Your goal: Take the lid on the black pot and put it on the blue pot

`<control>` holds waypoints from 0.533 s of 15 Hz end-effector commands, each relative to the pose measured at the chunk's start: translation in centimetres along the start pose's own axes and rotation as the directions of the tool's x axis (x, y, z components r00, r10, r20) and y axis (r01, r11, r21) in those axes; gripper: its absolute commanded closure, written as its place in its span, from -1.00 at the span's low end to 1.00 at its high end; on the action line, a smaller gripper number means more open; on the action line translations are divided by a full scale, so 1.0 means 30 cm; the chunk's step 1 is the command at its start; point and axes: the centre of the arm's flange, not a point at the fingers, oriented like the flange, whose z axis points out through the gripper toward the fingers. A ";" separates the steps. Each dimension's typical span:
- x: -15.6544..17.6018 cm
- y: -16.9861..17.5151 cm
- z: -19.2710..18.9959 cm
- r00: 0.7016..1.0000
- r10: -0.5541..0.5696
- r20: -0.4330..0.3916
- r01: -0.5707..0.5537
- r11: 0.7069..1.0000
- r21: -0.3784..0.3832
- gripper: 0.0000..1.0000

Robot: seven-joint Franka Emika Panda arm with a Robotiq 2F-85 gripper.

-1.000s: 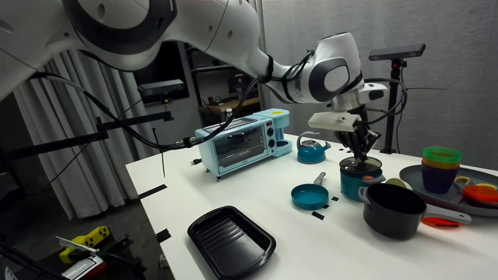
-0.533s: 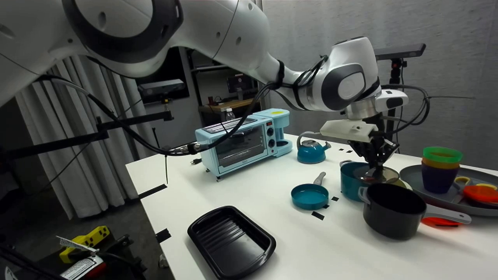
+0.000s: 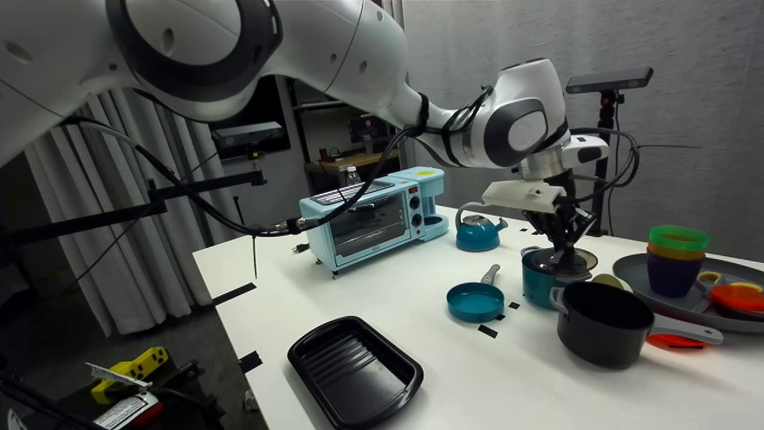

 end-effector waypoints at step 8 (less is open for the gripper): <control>0.013 -0.065 0.038 1.000 -0.029 0.006 0.029 1.000 0.012 0.93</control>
